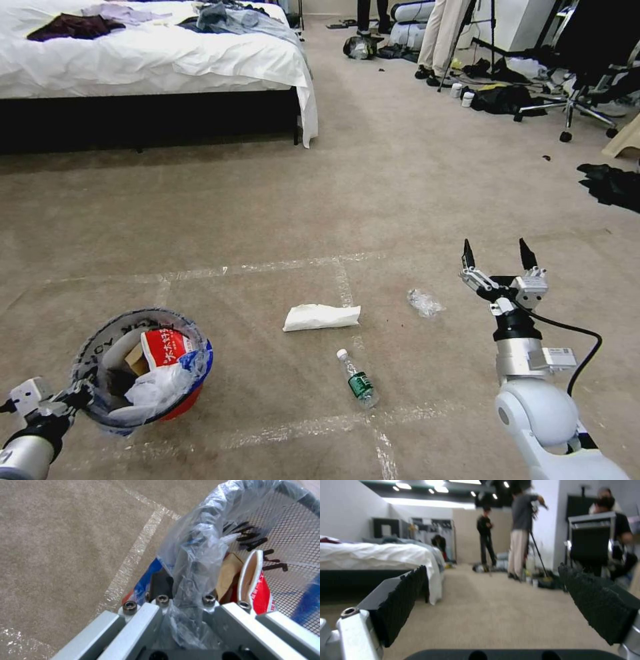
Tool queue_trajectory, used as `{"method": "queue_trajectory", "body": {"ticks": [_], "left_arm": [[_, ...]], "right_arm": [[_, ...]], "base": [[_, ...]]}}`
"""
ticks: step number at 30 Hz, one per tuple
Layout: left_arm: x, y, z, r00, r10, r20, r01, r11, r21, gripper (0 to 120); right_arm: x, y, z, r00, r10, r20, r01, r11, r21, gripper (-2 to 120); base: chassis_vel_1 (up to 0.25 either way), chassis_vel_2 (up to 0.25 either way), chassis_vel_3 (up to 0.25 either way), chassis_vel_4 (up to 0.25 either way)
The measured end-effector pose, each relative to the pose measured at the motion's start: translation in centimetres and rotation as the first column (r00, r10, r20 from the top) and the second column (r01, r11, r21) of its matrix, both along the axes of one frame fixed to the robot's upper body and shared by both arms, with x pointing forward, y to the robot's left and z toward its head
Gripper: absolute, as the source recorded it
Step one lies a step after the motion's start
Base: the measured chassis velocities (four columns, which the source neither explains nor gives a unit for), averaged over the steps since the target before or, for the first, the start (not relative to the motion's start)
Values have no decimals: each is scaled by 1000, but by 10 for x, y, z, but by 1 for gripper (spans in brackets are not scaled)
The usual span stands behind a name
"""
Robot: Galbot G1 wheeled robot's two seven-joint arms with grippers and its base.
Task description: Pick up the trash bin and place the garbage on the floor into it.
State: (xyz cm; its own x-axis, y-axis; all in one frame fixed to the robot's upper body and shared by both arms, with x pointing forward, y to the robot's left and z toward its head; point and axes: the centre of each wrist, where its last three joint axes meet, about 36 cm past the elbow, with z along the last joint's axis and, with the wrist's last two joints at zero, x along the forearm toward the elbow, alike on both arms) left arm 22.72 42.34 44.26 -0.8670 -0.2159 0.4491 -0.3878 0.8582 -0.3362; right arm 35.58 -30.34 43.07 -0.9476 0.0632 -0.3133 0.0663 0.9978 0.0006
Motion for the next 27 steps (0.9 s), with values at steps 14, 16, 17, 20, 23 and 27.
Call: {"method": "queue_trajectory", "body": {"ticks": [14, 16, 17, 20, 23, 27], "left_arm": [[-3, -1, -1, 1000, 7, 5, -7, 1000, -1, 1], [-4, -1, 1, 1000, 8, 9, -8, 1000, 0, 1], [-4, -1, 1, 1000, 8, 9, -8, 1000, 0, 1], [-3, -2, 2, 1000, 4, 15, -4, 1000, -1, 1], [-2, -2, 2, 1000, 2, 15, -2, 1000, -1, 1], [-2, -2, 1, 1000, 3, 14, -3, 1000, -1, 1]], "right_arm": [[-12, 56, 17, 636, 41, -770, 6, 998, 58, 100], [-2, 61, 16, 501, 95, -860, -36, 995, 89, 100], [-2, 61, 16, 501, 95, -860, -36, 995, 89, 100], [18, 61, 7, 371, 141, -918, -66, 990, 125, 100], [30, 57, -10, 346, 119, -931, -73, 992, 99, 100], [44, 58, -32, 307, 115, -945, -110, 990, 85, 100]], "base": [[0, 0, 0, 0], [0, 0, 0, 0], [0, 0, 0, 0], [0, 0, 0, 0], [0, 0, 0, 0], [0, 0, 0, 0]]}}
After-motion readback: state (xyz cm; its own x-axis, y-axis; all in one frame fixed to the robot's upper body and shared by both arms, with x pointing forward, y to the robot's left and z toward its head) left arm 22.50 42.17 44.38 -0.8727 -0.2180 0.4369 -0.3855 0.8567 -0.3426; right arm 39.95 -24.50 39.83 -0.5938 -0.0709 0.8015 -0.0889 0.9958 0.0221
